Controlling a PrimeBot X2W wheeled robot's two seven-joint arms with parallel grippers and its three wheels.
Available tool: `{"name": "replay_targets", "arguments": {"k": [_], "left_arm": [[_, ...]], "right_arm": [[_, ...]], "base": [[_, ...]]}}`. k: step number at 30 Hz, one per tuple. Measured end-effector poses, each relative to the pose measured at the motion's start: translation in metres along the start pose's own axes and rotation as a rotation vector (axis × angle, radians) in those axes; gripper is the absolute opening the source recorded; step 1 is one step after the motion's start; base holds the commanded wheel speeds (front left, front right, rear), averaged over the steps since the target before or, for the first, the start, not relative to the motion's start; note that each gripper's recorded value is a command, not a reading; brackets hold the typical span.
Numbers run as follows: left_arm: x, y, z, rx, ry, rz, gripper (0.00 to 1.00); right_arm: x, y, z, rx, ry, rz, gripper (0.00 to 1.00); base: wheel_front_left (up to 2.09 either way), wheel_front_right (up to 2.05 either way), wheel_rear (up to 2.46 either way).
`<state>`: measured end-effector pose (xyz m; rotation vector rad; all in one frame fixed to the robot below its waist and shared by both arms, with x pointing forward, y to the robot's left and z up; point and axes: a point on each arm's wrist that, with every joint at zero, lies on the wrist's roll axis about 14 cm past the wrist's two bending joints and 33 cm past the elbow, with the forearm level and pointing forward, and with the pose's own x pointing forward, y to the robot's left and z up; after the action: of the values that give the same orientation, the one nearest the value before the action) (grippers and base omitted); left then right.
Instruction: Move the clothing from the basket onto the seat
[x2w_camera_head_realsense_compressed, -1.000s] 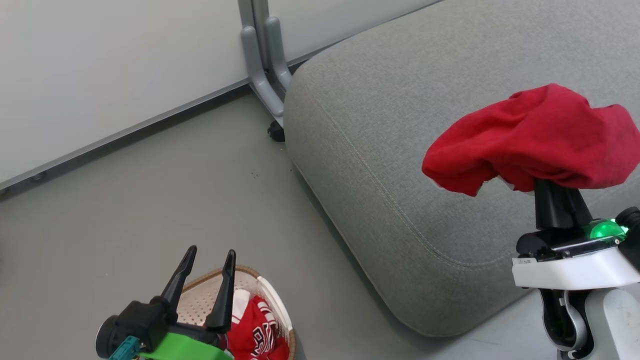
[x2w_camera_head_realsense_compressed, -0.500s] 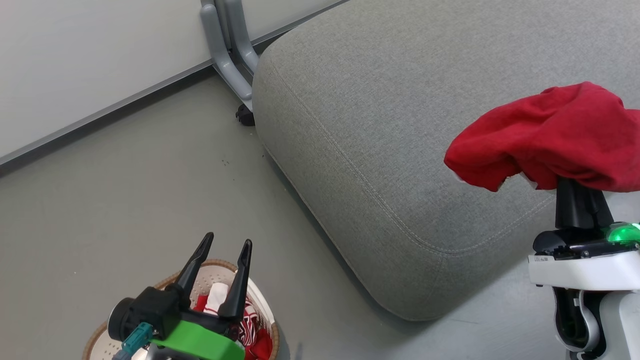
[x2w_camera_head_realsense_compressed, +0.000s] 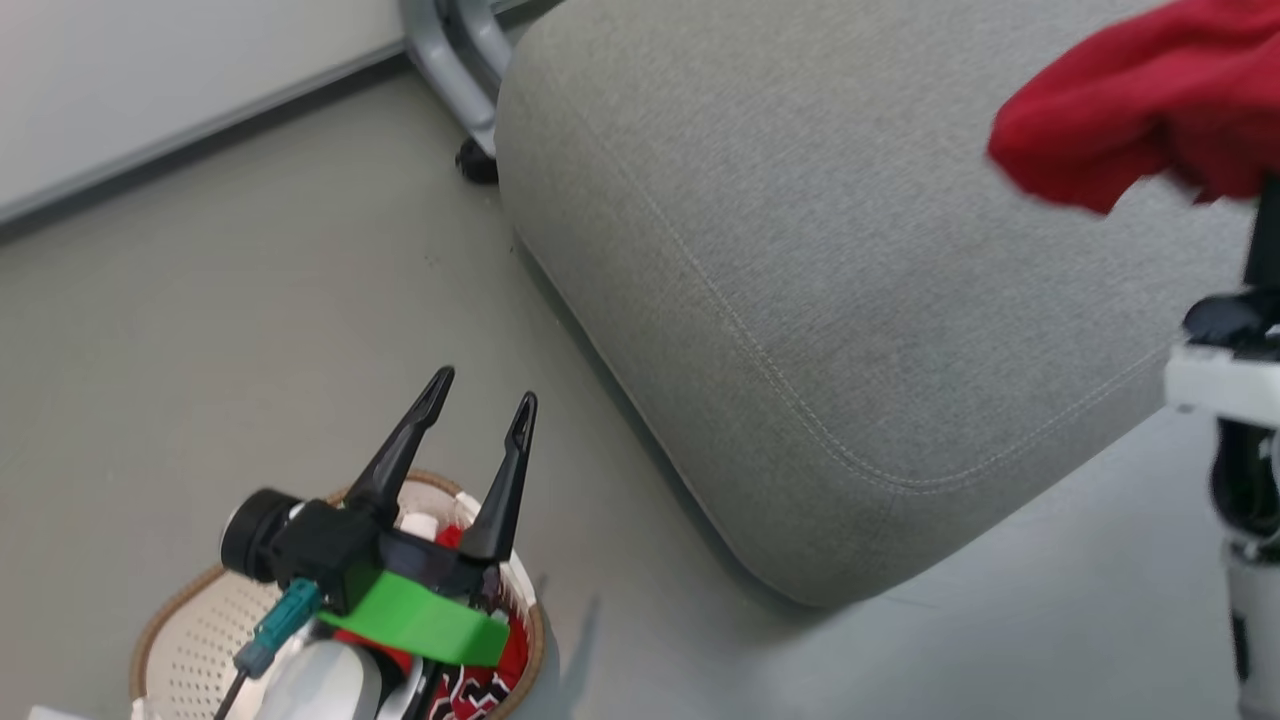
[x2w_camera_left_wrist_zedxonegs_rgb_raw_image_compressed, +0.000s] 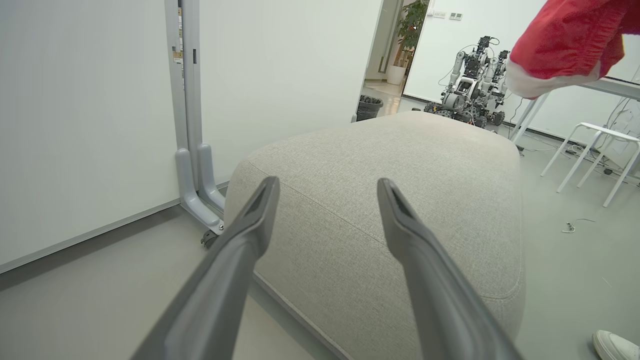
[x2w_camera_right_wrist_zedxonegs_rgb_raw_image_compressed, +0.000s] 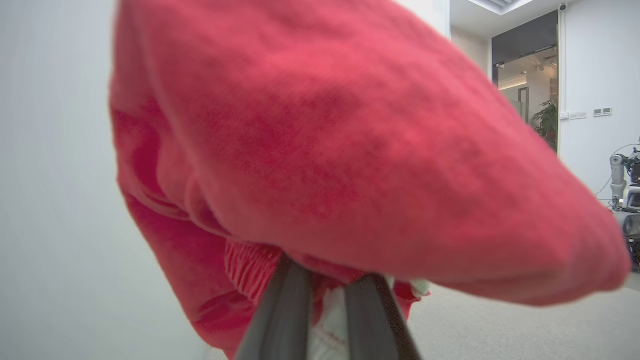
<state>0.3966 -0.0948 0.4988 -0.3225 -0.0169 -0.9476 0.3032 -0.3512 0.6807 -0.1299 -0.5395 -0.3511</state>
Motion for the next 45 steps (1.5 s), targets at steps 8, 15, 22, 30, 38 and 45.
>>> {"name": "replay_targets", "arguments": {"k": [8,15,22,30,38,45], "left_arm": [[0.008,0.035,-0.021,-0.004,0.020,-0.007,1.00],[0.007,0.068,-0.046,-0.023,0.047,0.018,1.00],[-0.006,0.096,-0.080,-0.049,0.105,0.060,1.00],[-0.023,0.120,-0.101,-0.066,0.144,0.123,1.00],[-0.034,0.131,-0.110,-0.069,0.171,0.165,1.00],[-0.030,0.121,-0.102,-0.066,0.163,0.145,1.00]], "right_arm": [[0.076,-0.002,-0.018,-0.051,-0.042,0.028,0.00],[0.134,-0.003,-0.072,-0.053,0.010,0.012,0.00],[0.150,0.013,-0.177,0.006,0.207,-0.011,0.00],[0.114,0.030,-0.291,0.032,0.477,-0.034,0.00],[0.063,0.046,-0.354,0.007,0.705,0.008,0.00],[0.027,0.049,-0.370,0.018,0.849,0.023,0.00]], "base": [[0.00,0.00,0.00],[0.00,0.00,0.00],[0.00,0.00,0.00],[0.00,0.00,0.00],[0.00,0.00,0.00],[0.00,0.00,0.00]]}}
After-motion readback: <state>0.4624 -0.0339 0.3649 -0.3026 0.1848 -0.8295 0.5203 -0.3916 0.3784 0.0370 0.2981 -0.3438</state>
